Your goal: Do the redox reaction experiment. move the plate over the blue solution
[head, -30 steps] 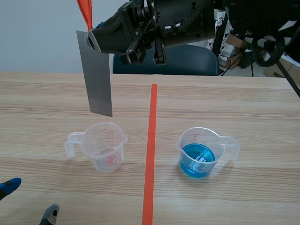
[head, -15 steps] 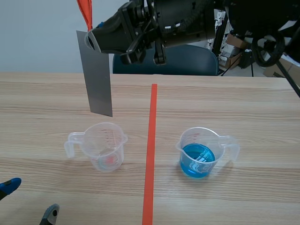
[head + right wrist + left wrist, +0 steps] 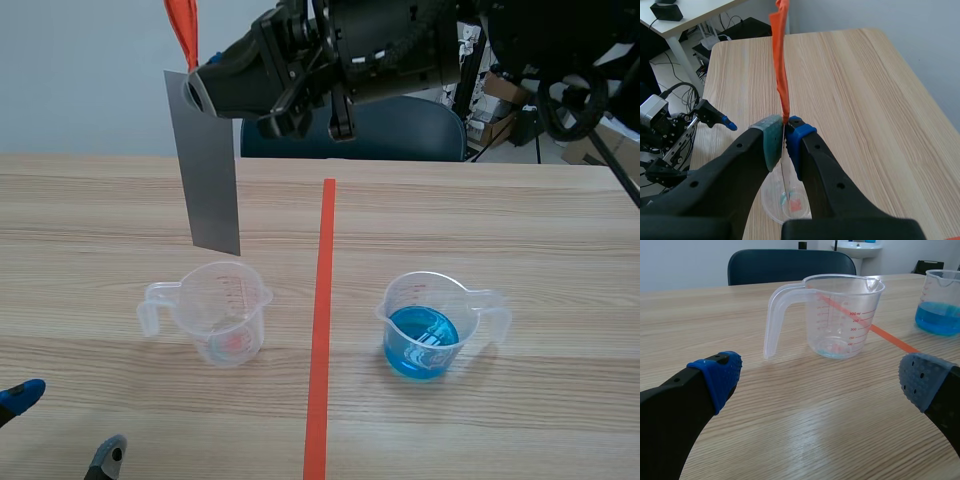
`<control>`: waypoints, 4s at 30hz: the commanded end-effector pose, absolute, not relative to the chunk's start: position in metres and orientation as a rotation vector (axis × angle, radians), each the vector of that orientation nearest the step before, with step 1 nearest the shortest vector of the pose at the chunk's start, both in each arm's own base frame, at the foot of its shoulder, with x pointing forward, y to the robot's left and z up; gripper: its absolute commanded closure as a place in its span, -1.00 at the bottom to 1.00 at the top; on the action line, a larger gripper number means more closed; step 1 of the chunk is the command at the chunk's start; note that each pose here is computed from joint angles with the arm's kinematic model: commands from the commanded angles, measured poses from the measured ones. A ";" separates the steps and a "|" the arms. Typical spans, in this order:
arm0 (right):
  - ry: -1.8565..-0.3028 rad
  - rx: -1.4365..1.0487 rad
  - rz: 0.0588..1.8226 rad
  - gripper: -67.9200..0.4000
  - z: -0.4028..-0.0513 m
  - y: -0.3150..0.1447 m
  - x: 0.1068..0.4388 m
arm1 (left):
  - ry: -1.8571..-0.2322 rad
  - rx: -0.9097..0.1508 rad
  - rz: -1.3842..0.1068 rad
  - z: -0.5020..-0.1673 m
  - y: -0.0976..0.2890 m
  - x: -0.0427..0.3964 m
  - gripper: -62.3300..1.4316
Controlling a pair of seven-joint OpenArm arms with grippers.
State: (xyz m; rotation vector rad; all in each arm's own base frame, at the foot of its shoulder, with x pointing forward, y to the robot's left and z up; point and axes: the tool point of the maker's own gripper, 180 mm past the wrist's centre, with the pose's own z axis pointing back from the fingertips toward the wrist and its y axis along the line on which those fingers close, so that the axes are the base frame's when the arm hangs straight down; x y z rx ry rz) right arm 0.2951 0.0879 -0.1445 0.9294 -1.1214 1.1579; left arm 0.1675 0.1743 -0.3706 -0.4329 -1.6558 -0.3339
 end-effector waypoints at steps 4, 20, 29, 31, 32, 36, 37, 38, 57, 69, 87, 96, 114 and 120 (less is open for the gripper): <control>-1.159 0.950 1.148 0.97 -0.127 0.084 0.297 | -1.686 -0.433 -0.338 -0.363 0.178 0.169 -1.00; -1.137 0.941 1.117 0.97 -0.126 0.033 0.303 | -1.737 -0.354 -0.236 -0.351 0.211 0.160 -1.00; -1.108 0.933 1.141 0.97 -0.125 -0.007 0.296 | -1.693 -0.309 -0.276 -0.343 0.240 0.139 -1.00; -1.111 0.923 1.143 0.97 -0.124 -0.017 0.295 | -1.670 -0.311 -0.298 -0.342 0.244 0.133 -1.00; -1.115 0.912 1.135 0.97 -0.124 -0.022 0.297 | -1.660 -0.315 -0.304 -0.342 0.245 0.129 -1.00; -1.143 0.873 1.102 0.97 -0.119 -0.041 0.302 | -1.626 -0.330 -0.344 -0.338 0.248 0.117 -1.00; -1.148 0.863 1.095 0.97 -0.118 -0.046 0.303 | -1.617 -0.333 -0.357 -0.336 0.249 0.114 -1.00; -1.152 0.853 1.089 0.97 -0.117 -0.050 0.304 | -1.609 -0.333 -0.364 -0.334 0.252 0.111 -1.00; -1.187 0.697 1.046 0.97 -0.100 -0.106 0.302 | -1.543 -0.376 -0.419 -0.285 0.287 0.085 -1.00; -1.103 0.724 1.145 0.97 -0.119 -0.090 0.265 | -1.723 -0.387 -0.386 -0.216 0.310 0.125 -1.00; -1.151 0.673 1.197 0.97 -0.122 -0.105 0.261 | -1.597 -0.496 -0.696 -0.179 0.236 0.230 -1.00; -1.184 0.627 1.323 0.97 -0.125 -0.106 0.257 | -1.628 -0.544 -0.868 -0.140 0.189 0.257 -1.00; -1.220 0.721 1.213 0.97 -0.142 -0.101 0.270 | -1.630 -0.651 -0.942 -0.134 0.138 0.256 -1.00; -1.227 0.766 1.132 0.97 -0.136 -0.100 0.273 | -1.636 -0.654 -0.922 -0.135 0.137 0.256 -1.00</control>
